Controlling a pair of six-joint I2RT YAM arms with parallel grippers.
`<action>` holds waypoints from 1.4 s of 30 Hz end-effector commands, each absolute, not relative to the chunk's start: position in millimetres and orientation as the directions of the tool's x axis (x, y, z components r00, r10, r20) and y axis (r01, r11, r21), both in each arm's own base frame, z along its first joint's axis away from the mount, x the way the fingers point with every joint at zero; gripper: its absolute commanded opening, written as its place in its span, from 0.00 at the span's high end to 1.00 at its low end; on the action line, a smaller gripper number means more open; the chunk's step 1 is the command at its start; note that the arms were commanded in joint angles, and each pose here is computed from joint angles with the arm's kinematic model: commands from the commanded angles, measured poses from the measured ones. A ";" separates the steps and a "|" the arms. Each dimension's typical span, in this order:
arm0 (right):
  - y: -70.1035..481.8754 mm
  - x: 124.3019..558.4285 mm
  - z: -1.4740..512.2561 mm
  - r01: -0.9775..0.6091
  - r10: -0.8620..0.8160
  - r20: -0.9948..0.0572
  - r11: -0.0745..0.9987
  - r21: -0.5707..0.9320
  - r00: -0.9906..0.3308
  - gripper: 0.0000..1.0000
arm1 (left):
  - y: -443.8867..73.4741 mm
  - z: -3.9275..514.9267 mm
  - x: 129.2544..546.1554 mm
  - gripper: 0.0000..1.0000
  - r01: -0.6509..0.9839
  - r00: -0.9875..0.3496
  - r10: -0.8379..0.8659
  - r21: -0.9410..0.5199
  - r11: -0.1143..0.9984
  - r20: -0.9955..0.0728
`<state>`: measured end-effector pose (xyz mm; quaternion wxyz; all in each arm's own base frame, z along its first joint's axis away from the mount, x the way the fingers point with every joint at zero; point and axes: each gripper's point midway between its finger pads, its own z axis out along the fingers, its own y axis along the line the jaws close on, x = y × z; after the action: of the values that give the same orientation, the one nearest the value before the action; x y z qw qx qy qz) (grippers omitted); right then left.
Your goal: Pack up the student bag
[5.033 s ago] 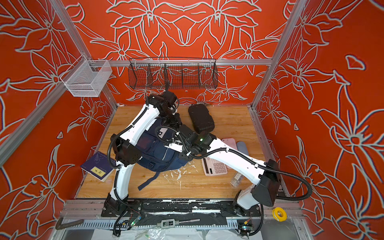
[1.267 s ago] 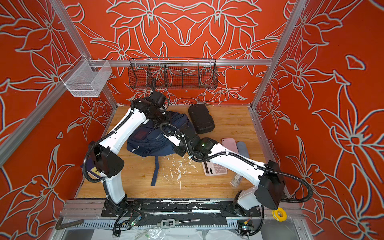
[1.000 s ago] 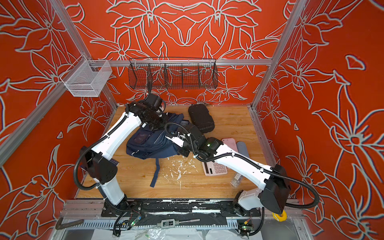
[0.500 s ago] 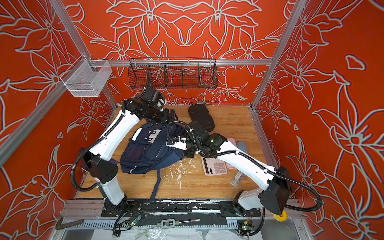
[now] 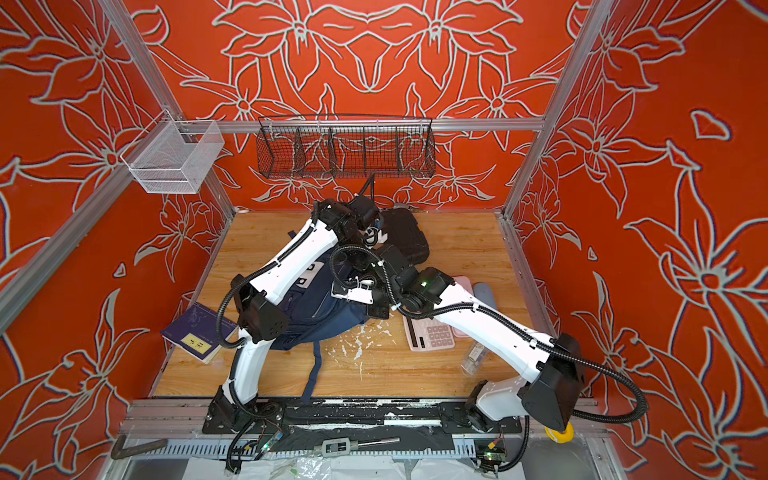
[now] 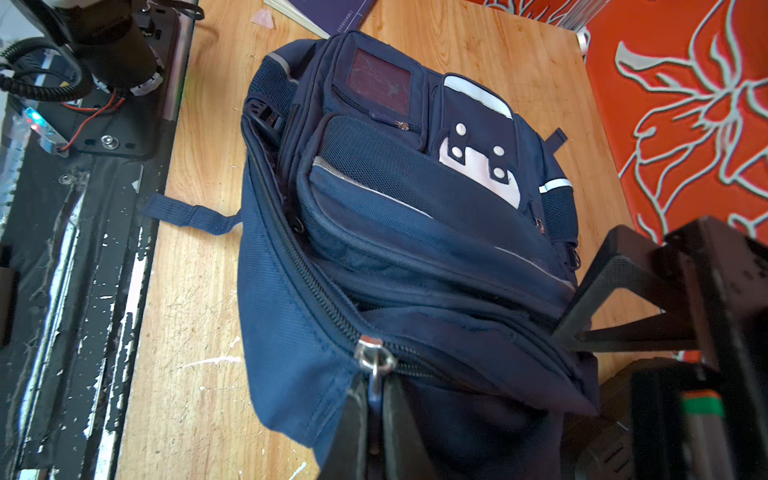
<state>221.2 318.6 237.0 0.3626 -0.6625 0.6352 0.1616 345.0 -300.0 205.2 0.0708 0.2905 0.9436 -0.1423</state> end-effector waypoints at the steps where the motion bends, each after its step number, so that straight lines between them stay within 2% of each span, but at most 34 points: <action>1: 322.9 220.8 260.9 -0.936 -0.690 -0.691 0.055 -0.348 0.216 1.00 | -289.5 195.8 322.2 0.04 0.638 -0.770 0.624 -0.192 0.746 -0.131; 6: 322.0 223.0 254.8 -0.934 -0.712 -0.668 0.049 -0.355 0.217 1.00 | -285.0 183.2 311.7 0.06 0.681 -0.731 0.677 -0.137 0.719 -0.079; 11: 319.7 224.8 250.5 -0.931 -0.724 -0.657 0.055 -0.360 0.211 1.00 | -291.9 188.3 296.9 0.07 0.699 -0.709 0.701 -0.210 0.683 -0.080; 14: 319.1 227.3 248.5 -0.929 -0.732 -0.649 0.061 -0.365 0.207 1.00 | -288.7 180.5 292.2 0.15 0.711 -0.696 0.716 -0.181 0.679 -0.048; 17: 319.3 227.4 245.4 -0.931 -0.740 -0.641 0.056 -0.360 0.203 1.00 | -287.6 172.0 289.3 0.37 0.714 -0.691 0.723 -0.171 0.679 -0.016; 21: 320.6 226.6 245.3 -0.933 -0.736 -0.646 0.056 -0.354 0.201 1.00 | -293.2 173.4 297.5 0.83 0.700 -0.709 0.704 -0.167 0.695 -0.040; 23: 322.2 225.2 245.4 -0.936 -0.735 -0.648 0.055 -0.349 0.198 1.00 | -297.3 178.3 305.9 0.98 0.679 -0.731 0.678 -0.164 0.715 -0.072; 27: 326.8 217.2 242.9 -0.944 -0.746 -0.641 0.053 -0.327 0.180 1.00 | -298.4 192.0 331.1 1.00 0.583 -0.812 0.566 -0.182 0.792 -0.141; 33: 334.5 201.1 235.1 -0.953 -0.760 -0.633 0.063 -0.297 0.147 1.00 | -274.5 226.4 382.8 1.00 0.354 -0.922 0.289 -0.253 0.900 -0.259; 38: 328.0 192.2 231.3 -0.957 -0.786 -0.607 0.073 -0.282 0.119 1.00 | -248.6 252.4 414.5 1.00 0.227 -0.919 0.126 -0.242 0.944 -0.373; 42: 327.8 193.6 214.0 -0.956 -0.809 -0.579 0.084 -0.282 0.100 1.00 | -244.8 272.4 433.2 1.00 0.135 -0.897 -0.015 -0.306 0.942 -0.441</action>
<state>217.0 324.8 230.4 0.3624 -0.6500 0.6615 0.0924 396.1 -253.5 224.1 0.1108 0.0955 0.9787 -0.1438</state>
